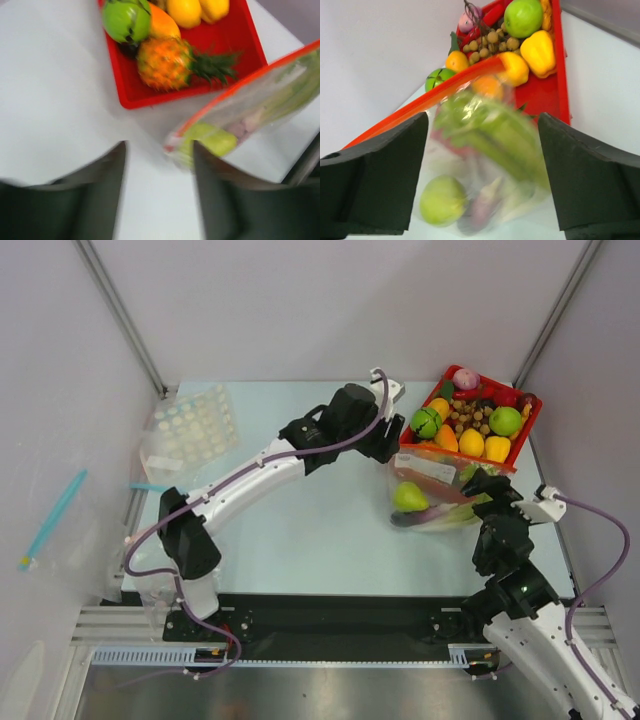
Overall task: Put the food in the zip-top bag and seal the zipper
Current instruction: Place the zipper food storage bag at the center of the board, then reset both arms
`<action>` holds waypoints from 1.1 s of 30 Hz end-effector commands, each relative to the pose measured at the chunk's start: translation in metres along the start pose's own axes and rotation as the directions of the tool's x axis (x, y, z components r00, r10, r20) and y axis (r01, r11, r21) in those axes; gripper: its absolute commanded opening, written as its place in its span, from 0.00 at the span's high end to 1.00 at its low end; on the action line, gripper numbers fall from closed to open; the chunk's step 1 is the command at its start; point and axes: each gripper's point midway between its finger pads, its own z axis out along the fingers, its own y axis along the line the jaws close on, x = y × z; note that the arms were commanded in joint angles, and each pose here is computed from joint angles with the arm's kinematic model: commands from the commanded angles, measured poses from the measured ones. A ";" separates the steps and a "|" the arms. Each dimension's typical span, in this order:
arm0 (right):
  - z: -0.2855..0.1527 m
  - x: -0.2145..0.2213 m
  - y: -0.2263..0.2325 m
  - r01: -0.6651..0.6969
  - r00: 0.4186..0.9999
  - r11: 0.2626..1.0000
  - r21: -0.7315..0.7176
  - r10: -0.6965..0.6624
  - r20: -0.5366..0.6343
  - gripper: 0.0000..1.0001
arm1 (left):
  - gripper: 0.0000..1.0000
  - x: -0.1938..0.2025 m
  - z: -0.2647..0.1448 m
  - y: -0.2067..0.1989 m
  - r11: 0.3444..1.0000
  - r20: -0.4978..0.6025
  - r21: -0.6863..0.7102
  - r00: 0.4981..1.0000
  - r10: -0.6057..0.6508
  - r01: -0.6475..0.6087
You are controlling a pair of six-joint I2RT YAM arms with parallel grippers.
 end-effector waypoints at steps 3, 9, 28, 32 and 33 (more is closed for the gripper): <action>0.001 -0.023 0.014 0.002 1.000 0.998 0.057 0.000 -0.028 0.00 | 0.05 -0.027 -0.051 0.030 0.974 0.230 -0.120 0.960 -0.160 0.191; 0.002 -0.019 0.020 -0.014 0.995 0.994 0.106 0.025 -0.098 0.00 | 0.00 0.020 -0.124 0.029 0.940 0.387 -0.038 0.872 -0.300 0.340; -0.014 0.043 0.095 0.031 0.957 0.916 -0.400 -0.143 -0.253 0.00 | 0.00 0.118 -0.156 0.045 0.968 0.541 -0.032 0.819 -0.192 0.249; -0.016 0.036 0.091 0.002 0.969 0.919 -0.395 -0.099 -0.227 0.00 | 0.00 0.113 -0.151 0.035 0.973 0.510 0.007 0.836 -0.203 0.232; -0.016 0.031 0.089 -0.004 0.973 0.921 -0.389 -0.086 -0.213 0.00 | 0.00 0.110 -0.156 0.034 0.974 0.524 0.017 0.827 -0.202 0.227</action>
